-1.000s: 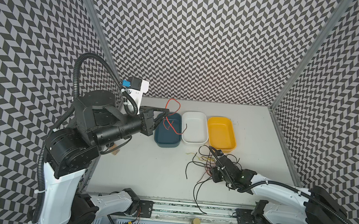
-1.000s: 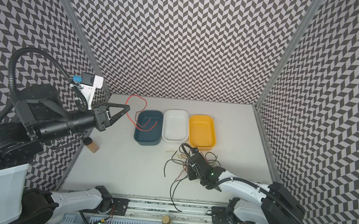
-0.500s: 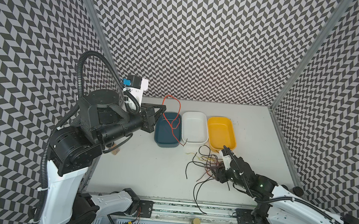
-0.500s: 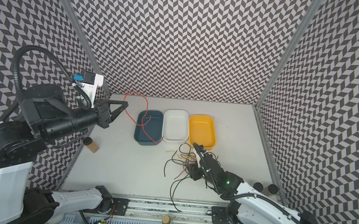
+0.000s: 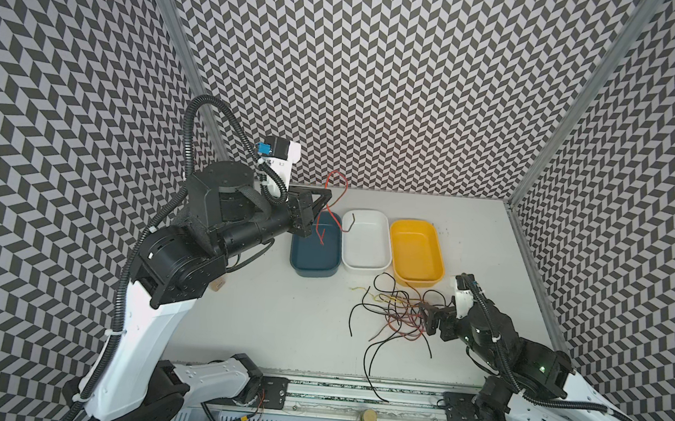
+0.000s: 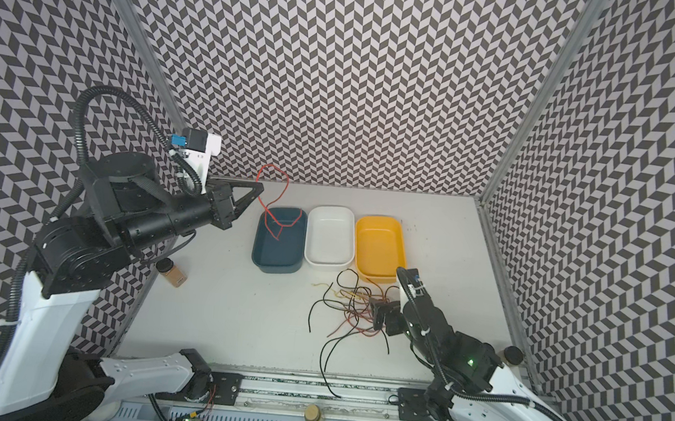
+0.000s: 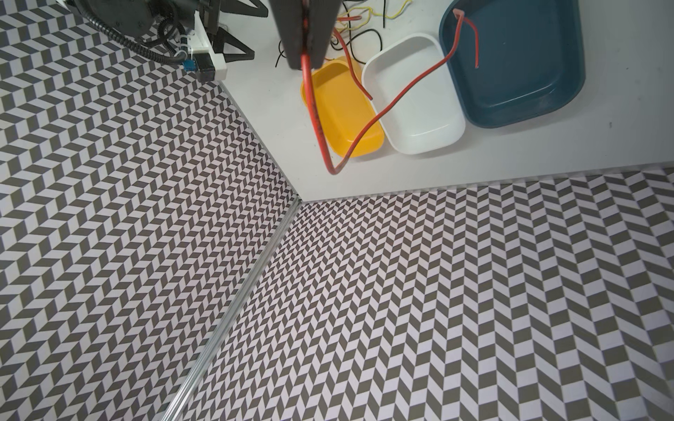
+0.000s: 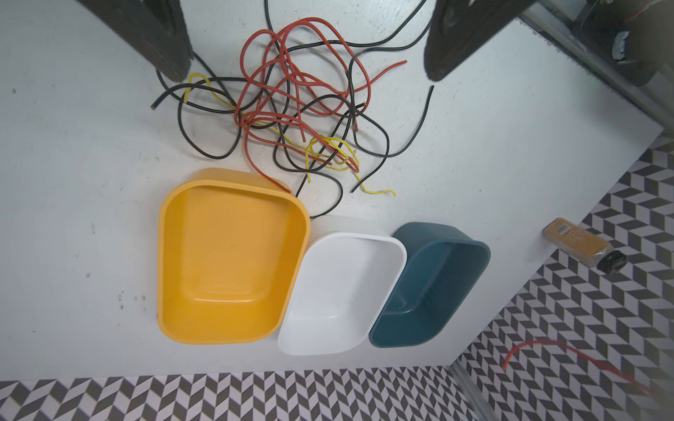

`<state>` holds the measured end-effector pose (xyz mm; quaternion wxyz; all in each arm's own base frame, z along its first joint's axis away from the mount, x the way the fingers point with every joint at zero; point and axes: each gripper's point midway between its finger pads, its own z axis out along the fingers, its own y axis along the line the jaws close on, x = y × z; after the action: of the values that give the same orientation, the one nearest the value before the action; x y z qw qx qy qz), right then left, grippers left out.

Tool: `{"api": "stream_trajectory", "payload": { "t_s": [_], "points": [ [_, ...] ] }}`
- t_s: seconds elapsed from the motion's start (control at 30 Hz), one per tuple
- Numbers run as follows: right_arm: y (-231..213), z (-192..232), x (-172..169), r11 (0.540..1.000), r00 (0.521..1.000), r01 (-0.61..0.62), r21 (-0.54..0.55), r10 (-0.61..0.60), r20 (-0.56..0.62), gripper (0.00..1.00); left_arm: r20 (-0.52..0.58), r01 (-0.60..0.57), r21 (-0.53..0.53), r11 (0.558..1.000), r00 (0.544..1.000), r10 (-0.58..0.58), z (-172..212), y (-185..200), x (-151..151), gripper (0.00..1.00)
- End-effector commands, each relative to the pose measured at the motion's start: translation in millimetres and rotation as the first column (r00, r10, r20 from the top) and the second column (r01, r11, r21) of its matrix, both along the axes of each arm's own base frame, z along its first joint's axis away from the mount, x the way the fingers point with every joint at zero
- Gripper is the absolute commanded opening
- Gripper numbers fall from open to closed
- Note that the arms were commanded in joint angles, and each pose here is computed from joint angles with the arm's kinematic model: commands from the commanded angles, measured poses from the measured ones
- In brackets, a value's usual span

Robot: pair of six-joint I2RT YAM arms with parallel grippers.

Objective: Untangle the cables
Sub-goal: 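Lift the red wire high with the left gripper while the right gripper withdraws, then carry the red wire over the yellow bin and lower it in with the left gripper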

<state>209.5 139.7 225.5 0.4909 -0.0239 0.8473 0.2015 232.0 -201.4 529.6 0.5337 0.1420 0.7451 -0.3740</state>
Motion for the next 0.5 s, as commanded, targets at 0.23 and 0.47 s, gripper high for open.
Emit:
{"api": "stream_trajectory", "payload": {
  "t_s": [0.23, 0.47],
  "points": [
    [-52, 33, -20, 0.991, 0.989, 0.123, 0.058, -0.127, 0.082, 1.00, 0.046, 0.148, -0.045, 0.988, 0.988, -0.146, 7, -69, 42, 0.00],
    [-75, 51, -36, 0.986, 0.980, 0.136, 0.098, -0.148, 0.134, 0.99, 0.028, 0.248, -0.024, 0.969, 0.969, -0.247, -16, -130, 67, 0.00]
  ]
}}
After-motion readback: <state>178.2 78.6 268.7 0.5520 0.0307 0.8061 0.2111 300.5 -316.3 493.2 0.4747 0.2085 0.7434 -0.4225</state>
